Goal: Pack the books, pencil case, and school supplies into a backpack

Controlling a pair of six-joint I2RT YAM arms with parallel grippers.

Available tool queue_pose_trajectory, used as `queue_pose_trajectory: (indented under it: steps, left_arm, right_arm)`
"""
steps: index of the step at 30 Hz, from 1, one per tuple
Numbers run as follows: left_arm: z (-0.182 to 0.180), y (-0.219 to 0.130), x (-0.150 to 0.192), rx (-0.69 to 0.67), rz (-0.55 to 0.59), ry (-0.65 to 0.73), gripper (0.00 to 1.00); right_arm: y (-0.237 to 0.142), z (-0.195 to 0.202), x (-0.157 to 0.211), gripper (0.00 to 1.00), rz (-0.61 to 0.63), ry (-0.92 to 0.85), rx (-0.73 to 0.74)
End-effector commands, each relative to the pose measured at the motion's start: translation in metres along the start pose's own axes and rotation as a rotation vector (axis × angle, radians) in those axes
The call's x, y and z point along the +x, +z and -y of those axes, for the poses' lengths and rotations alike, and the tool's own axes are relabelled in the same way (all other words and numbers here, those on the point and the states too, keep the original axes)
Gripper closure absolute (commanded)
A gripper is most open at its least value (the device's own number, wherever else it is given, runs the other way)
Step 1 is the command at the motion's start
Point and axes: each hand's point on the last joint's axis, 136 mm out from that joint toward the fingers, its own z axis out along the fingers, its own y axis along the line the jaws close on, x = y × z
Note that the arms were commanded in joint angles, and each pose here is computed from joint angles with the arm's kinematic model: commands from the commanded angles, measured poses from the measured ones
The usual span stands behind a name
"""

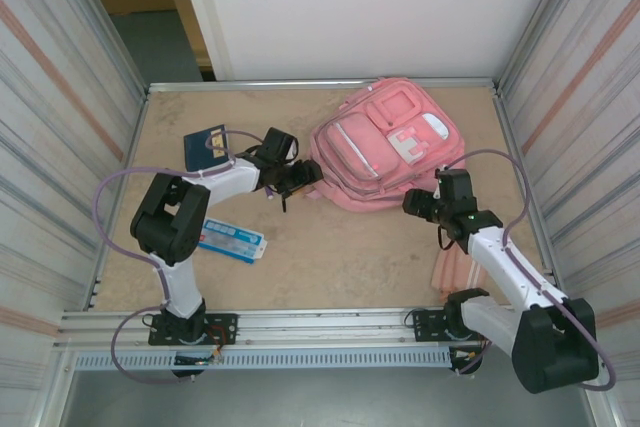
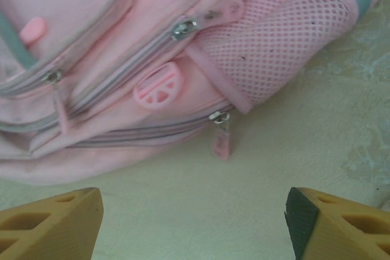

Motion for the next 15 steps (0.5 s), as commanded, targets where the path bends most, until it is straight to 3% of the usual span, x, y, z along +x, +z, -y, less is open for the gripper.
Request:
queue_pose_trajectory:
  steps: [1, 2, 7, 10, 15]
  left_arm:
    - [0.008, 0.008, -0.009, 0.012, 0.005, -0.007, 0.44]
    - [0.012, 0.013, -0.011, 0.015, -0.002, 0.019, 0.53]
    - [0.005, 0.019, -0.017, -0.056, 0.013, 0.088, 0.59]
    - [0.007, 0.012, -0.019, -0.027, 0.007, 0.080, 0.80]
    - [0.014, -0.007, -0.026, -0.021, 0.039, 0.106, 0.99]
  right_arm:
    - [0.013, -0.003, 0.008, 0.21, -0.076, 0.078, -0.088]
    - [0.017, -0.003, 0.009, 0.21, -0.099, 0.089, -0.101]
    - [0.035, -0.009, 0.013, 0.27, -0.180, 0.084, -0.150]
    - [0.044, -0.007, 0.016, 0.30, -0.212, 0.096, -0.135]
    - [0.058, -0.001, 0.008, 0.33, -0.220, 0.125, -0.102]
